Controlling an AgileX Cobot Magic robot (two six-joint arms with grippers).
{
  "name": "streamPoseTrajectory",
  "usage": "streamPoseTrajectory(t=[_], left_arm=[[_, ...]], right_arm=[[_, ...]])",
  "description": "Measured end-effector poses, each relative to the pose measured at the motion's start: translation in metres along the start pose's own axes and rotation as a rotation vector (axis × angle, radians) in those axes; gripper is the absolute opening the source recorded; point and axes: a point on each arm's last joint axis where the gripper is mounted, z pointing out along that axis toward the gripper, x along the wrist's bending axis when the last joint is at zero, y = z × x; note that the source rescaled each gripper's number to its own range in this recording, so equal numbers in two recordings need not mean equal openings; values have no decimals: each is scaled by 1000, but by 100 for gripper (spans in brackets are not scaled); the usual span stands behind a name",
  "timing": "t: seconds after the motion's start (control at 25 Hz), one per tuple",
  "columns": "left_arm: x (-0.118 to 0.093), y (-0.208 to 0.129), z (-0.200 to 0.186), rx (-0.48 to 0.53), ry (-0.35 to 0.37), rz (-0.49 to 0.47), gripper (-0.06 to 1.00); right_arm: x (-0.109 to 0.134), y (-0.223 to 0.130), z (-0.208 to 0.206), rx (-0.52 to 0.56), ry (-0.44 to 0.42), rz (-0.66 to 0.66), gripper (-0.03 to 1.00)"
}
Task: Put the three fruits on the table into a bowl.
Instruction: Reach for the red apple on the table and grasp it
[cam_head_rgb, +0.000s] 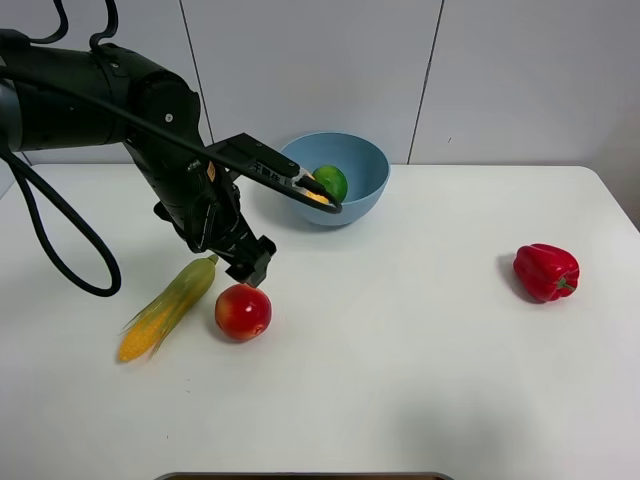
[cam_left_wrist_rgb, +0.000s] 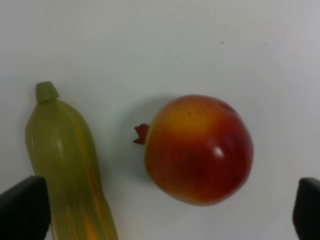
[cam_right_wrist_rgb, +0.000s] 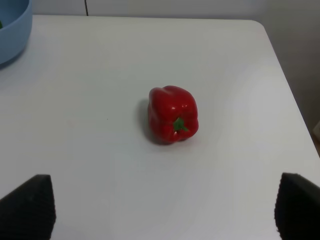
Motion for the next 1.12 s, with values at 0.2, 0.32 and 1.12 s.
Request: streamPoseTrajectory(t=[0.2, 0.32, 1.12], left_arm=[[-4, -13, 16, 15, -29, -71, 100], [-7, -23, 25, 25, -43, -88, 100], [-11, -27, 70, 21, -57, -104, 100]], right_arm=[[0, 0, 0, 0, 0, 0, 91], [0, 0, 0, 0, 0, 0, 91], [0, 0, 0, 0, 0, 0, 91]])
